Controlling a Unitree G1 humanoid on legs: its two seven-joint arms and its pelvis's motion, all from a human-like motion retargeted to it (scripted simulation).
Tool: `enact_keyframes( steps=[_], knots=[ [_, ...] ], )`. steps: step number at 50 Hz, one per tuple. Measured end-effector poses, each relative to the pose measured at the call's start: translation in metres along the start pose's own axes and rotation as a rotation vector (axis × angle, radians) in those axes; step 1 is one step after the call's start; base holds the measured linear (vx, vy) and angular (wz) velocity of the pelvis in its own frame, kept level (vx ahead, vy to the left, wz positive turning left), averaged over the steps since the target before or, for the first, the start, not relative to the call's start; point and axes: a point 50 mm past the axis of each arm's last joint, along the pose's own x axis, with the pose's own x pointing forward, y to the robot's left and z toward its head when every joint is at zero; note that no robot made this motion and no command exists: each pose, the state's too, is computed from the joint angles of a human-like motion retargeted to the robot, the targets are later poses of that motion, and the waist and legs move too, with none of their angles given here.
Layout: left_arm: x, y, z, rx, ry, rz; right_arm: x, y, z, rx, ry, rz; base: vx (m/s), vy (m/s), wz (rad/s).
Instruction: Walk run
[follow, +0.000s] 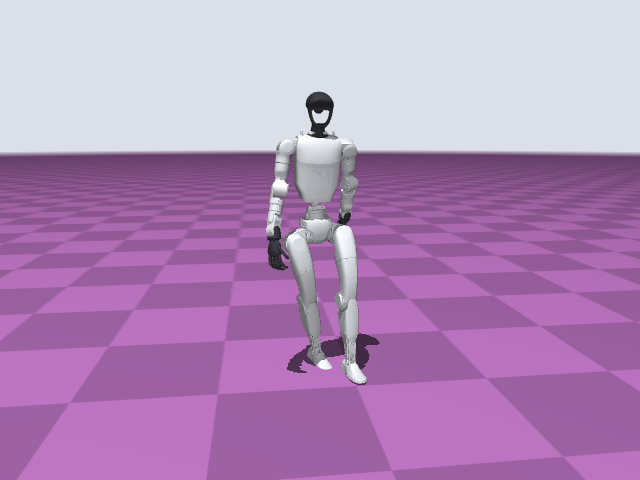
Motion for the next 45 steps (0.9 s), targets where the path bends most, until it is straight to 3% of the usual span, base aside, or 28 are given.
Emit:
enact_keyframes(
  steps=[7,14,21,32,38,45],
  knots=[
    [-0.005,0.013,0.041,0.027,-0.152,0.055,-0.01,0.032,-0.043,-0.021,0.179,0.105,0.66,-0.05,-1.0],
    [-0.019,0.033,0.085,-0.139,-0.291,0.116,-0.043,0.087,-0.106,-0.085,0.436,0.284,0.68,-0.22,-1.4],
    [-0.042,0.042,0.148,-0.186,-0.453,0.127,-0.058,0.09,-0.132,-0.213,0.516,0.36,0.43,0.0,-1.74],
    [-0.092,0.054,0.227,0.003,-0.737,0.247,-0.057,0.093,-0.131,0.083,0.507,0.265,0.4,0.0,-0.96],
    [-0.096,0.039,0.245,0.034,-0.749,0.223,-0.068,0.112,-0.14,0.214,0.523,0.272,0.51,-0.15,-0.65],
    [-0.068,-0.014,0.235,0.128,-0.707,0.048,-0.088,0.131,-0.16,0.207,0.633,0.322,0.62,-0.29,-0.05]
  ],
)
